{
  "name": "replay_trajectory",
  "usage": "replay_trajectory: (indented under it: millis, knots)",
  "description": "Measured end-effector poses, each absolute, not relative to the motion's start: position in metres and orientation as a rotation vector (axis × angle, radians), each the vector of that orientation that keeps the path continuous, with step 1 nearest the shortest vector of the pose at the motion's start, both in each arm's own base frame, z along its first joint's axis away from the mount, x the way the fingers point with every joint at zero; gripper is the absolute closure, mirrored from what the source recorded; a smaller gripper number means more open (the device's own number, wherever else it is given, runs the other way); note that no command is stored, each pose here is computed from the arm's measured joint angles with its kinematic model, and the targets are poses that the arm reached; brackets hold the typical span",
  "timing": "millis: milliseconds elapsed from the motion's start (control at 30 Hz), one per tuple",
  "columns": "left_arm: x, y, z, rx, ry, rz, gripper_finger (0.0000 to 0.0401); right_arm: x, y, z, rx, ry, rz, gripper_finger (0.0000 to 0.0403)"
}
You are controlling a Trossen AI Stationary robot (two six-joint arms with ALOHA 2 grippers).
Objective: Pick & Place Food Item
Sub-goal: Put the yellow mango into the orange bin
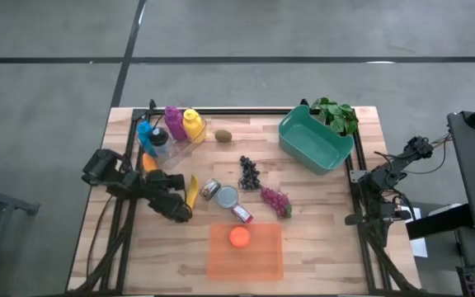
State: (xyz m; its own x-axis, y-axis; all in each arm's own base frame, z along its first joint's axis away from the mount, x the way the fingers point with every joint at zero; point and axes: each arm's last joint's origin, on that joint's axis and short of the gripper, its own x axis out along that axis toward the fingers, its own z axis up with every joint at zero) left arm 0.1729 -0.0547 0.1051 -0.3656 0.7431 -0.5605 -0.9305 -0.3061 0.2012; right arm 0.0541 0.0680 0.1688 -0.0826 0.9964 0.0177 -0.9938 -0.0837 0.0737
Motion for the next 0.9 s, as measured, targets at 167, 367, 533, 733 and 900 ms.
replay_trajectory:
  millis: [167,367,533,733,900]
  knots:
    - [0.173,-0.053,0.105,-0.453,0.619,1.901,0.0134,0.054,0.068,0.169,0.071,0.048,1.653,0.0395]
    - [0.176,-0.044,0.1,-0.44,0.62,1.965,0.0134,0.054,0.068,0.169,0.071,0.048,1.653,0.0395]
    - [0.178,-0.033,0.1,-0.464,0.613,2.024,0.0134,0.054,0.068,0.169,0.071,0.048,1.653,0.0395]
    - [0.18,-0.023,0.099,-0.486,0.621,2.078,0.0134,0.054,0.068,0.169,0.071,0.048,1.653,0.0395]
    - [0.18,-0.018,0.098,-0.503,0.675,2.1,0.0134,0.054,0.068,0.169,0.071,0.048,1.653,0.0395]
